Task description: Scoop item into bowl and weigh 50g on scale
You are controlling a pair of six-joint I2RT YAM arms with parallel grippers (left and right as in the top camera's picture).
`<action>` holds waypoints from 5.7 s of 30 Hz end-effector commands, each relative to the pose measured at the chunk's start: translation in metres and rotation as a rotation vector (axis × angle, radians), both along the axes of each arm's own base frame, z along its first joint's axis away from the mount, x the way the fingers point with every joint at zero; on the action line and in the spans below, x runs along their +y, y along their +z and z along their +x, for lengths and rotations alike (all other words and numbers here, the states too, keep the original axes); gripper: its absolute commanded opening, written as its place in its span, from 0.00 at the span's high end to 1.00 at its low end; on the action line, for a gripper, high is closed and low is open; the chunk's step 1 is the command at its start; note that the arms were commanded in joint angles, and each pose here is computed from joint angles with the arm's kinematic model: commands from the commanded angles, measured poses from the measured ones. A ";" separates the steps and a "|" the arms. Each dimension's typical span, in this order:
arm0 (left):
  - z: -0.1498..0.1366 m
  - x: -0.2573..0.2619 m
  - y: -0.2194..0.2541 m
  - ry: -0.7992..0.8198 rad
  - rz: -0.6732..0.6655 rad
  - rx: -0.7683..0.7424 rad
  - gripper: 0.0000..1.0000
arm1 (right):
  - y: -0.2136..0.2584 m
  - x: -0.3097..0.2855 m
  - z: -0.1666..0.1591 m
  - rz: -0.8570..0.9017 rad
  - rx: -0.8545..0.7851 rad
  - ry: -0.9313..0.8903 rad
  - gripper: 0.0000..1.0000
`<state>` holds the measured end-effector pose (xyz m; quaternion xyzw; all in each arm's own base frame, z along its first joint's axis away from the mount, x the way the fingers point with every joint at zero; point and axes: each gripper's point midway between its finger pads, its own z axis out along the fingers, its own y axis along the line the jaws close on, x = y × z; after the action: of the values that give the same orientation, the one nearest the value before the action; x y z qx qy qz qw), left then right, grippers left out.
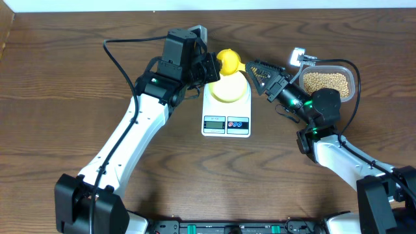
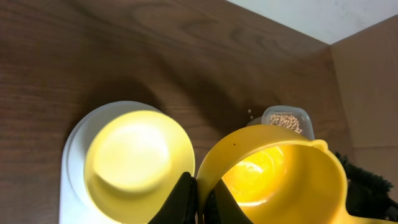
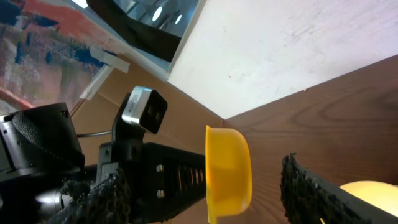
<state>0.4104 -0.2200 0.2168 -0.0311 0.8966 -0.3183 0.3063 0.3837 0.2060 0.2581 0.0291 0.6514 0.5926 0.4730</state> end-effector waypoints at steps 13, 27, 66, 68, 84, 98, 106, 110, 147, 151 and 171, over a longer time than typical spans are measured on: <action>0.004 0.011 -0.004 0.053 0.036 0.001 0.92 | 0.004 0.003 0.002 -0.001 -0.007 -0.005 0.33; 0.006 0.010 -0.002 0.053 0.032 -0.010 0.92 | 0.004 0.003 0.002 -0.001 -0.006 -0.005 0.71; 0.005 0.011 -0.003 0.053 0.035 -0.004 0.22 | 0.004 0.003 0.003 -0.001 -0.006 -0.008 0.99; 0.005 0.011 -0.003 0.053 0.035 -0.004 0.22 | 0.004 0.003 0.003 -0.001 -0.006 -0.009 0.99; -0.003 0.016 0.009 0.016 0.073 -0.047 0.22 | -0.006 -0.006 0.010 -0.059 -0.015 -0.055 0.99; 0.005 0.057 0.029 0.061 0.111 -0.118 0.22 | -0.007 -0.047 0.021 -0.114 -0.062 -0.087 0.99; 0.005 0.057 0.029 0.062 0.111 -0.120 0.21 | 0.000 -0.058 0.024 -0.177 -0.145 -0.093 0.98; 0.005 0.057 0.029 0.062 0.111 -0.119 0.21 | 0.013 -0.064 0.031 -0.222 -0.223 -0.121 0.99; 0.003 0.057 0.027 0.061 0.114 -0.109 0.21 | 0.026 -0.068 0.048 -0.548 -0.510 -0.186 0.99; 0.004 0.057 0.027 0.061 0.114 -0.109 0.21 | 0.025 -0.068 0.048 -0.549 -0.504 -0.183 0.99; 0.004 0.057 0.027 0.061 0.114 -0.109 0.21 | 0.016 -0.067 0.049 -0.554 -0.462 -0.166 0.99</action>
<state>0.4145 -0.1646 0.2430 -0.0257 0.8938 -0.2630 0.3622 0.4303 0.1396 0.2664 -0.1722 0.6659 0.3504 0.6357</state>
